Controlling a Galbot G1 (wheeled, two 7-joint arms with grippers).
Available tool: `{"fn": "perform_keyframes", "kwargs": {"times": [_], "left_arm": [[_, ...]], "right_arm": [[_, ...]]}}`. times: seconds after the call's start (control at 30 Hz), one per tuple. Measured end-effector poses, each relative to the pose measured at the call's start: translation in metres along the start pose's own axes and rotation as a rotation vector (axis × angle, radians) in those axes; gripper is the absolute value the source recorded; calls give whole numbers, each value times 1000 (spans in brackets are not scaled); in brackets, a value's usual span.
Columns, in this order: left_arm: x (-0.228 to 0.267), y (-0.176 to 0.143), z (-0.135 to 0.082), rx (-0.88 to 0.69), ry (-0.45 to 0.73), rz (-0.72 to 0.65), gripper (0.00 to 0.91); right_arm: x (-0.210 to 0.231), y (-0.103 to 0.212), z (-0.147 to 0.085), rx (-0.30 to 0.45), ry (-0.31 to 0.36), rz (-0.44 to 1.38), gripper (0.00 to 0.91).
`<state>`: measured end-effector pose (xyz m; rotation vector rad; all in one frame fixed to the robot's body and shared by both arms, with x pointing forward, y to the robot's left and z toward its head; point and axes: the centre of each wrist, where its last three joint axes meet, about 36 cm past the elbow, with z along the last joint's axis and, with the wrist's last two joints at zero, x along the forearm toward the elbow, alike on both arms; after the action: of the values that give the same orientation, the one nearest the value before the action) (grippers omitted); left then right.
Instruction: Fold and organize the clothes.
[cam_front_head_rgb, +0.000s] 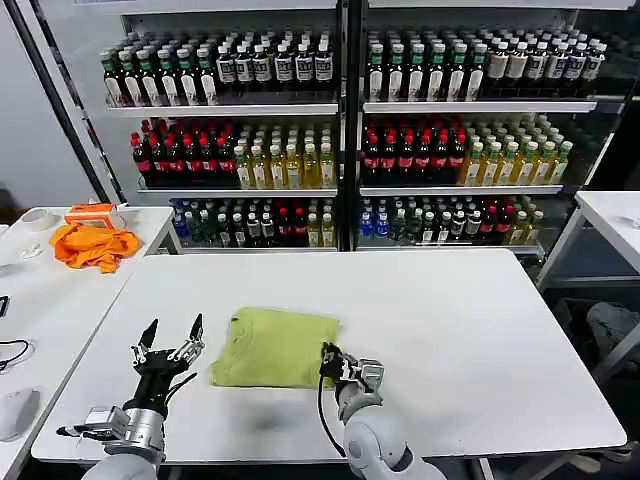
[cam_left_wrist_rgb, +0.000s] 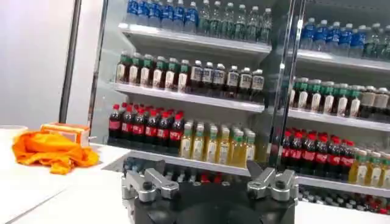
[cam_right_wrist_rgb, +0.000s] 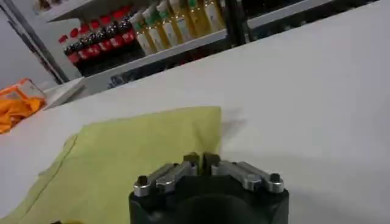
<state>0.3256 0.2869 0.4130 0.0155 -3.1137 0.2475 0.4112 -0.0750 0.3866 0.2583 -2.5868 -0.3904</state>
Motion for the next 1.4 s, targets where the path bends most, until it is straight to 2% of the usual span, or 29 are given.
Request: {"fn": "perform_keyframes", "kwargs": {"times": [0.37,0.87,0.9,0.93,0.97,1.4], "left_arm": [[-1,-5,1,10,2,8,907],[-6,-17,7,17,9,27,907],[-6,-17,7,18,9,28,907],[-6,-18,8,19,10,28,907],[-7,-19,8,19,11,30,907],[-8,-17,10,15,18,27,907]], "right_arm": [[3,-22,-11,6,-22,27,0],[17,-78,-37,72,-26,75,0],[18,-79,-37,74,-25,75,494],[18,-79,-38,76,-25,76,836],[18,-79,-38,75,-26,74,907],[5,-47,-29,32,-11,16,907]]}}
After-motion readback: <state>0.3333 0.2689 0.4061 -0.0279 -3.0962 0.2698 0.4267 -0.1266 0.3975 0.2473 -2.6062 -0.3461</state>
